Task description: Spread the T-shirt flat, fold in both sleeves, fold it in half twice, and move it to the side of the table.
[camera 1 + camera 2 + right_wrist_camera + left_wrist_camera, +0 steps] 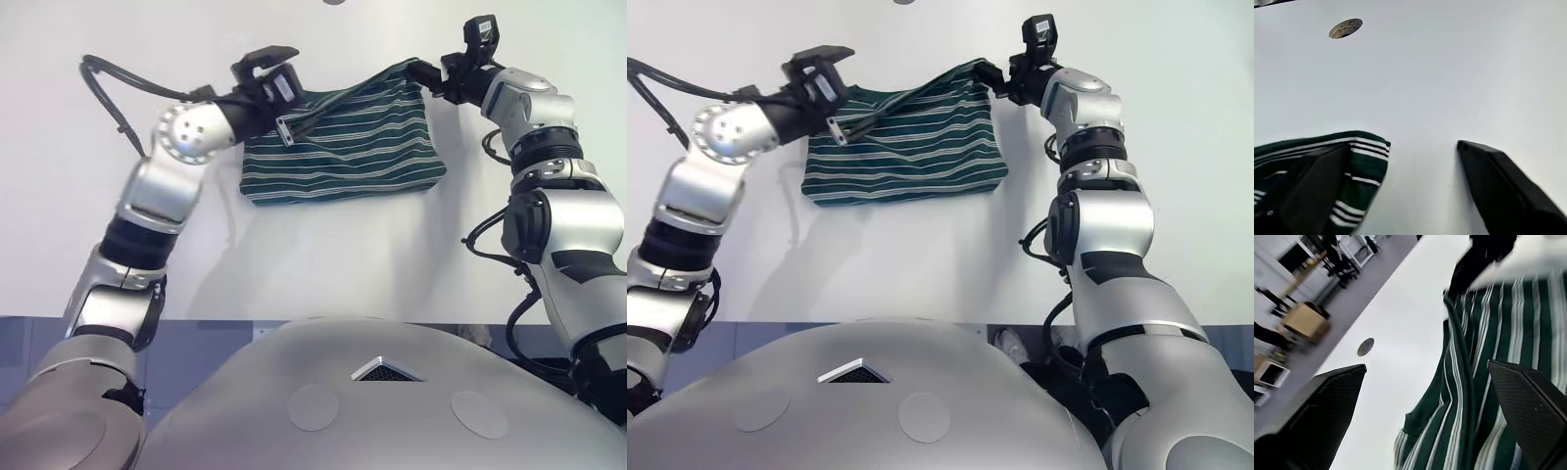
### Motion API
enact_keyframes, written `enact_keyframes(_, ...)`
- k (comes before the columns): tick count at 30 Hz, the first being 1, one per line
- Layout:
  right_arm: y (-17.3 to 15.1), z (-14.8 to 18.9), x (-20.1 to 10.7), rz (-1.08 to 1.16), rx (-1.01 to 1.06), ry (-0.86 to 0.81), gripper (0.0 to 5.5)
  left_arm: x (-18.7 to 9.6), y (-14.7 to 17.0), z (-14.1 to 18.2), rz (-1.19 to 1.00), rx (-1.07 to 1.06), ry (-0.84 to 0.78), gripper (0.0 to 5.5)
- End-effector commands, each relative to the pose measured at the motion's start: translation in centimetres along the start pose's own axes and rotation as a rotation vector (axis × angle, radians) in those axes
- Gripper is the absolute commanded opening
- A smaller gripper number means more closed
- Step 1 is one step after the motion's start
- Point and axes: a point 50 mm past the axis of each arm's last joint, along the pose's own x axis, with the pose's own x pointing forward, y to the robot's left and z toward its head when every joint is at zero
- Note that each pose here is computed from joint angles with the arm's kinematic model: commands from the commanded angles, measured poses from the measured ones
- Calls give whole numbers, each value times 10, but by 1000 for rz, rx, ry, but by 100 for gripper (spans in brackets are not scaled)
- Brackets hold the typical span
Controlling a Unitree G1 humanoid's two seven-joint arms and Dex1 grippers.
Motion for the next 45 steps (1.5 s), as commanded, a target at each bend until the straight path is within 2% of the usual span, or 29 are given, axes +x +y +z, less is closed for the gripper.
enact_keyframes(1, 6, -49, 5, -16, 60, 136, 409, 24, -18, 10, -42, 278, -73, 455)
enact_keyframes(5, 11, -58, 7, -16, 75, 142, 409, 34, -17, 0, 1, 429, -42, 455)
enact_keyframes(12, 12, -57, 8, -25, 96, 124, 409, 34, -1, -25, 23, 591, 62, 455)
enact_keyframes(20, 10, -54, 7, -40, 141, 67, 409, 39, 64, -31, 189, 693, 129, 455)
enact_keyframes(23, 4, -39, 4, -41, 174, -22, 409, 39, 86, -33, 256, 674, 178, 455)
enact_keyframes(25, -6, -16, -3, -101, 153, -167, 409, 35, 99, -30, 328, 605, 172, 455)
enact_keyframes(27, -18, 9, -16, -245, -53, -301, 409, 30, 98, -24, 375, 518, 130, 455)
enact_keyframes(29, -11, 31, -27, -316, -317, -407, 409, 23, 87, -21, 398, 417, 80, 455)
enact_keyframes(31, 25, 33, -41, -128, -586, -416, 409, 7, 78, -11, 497, 264, 4, 455)
enact_keyframes(33, 69, -4, -70, 201, -824, -271, 409, -13, 76, 8, 650, 61, -116, 455)
enact_keyframes(35, 96, -40, -95, 418, -977, -113, 409, -29, 77, 25, 784, -134, -232, 455)
enact_keyframes(37, 112, -55, -95, 478, -1091, -41, 409, -38, 79, 37, 879, -293, -341, 455)
enact_keyframes(40, 140, -66, -83, 528, -1196, 2, 409, -43, 79, 49, 899, -366, -436, 455)
enact_keyframes(43, 132, -91, -100, 646, -1379, 234, 409, -44, 77, 53, 875, -371, -442, 455)
enact_keyframes(45, 105, -93, -111, 632, -1477, 378, 409, -44, 76, 53, 876, -370, -437, 455)
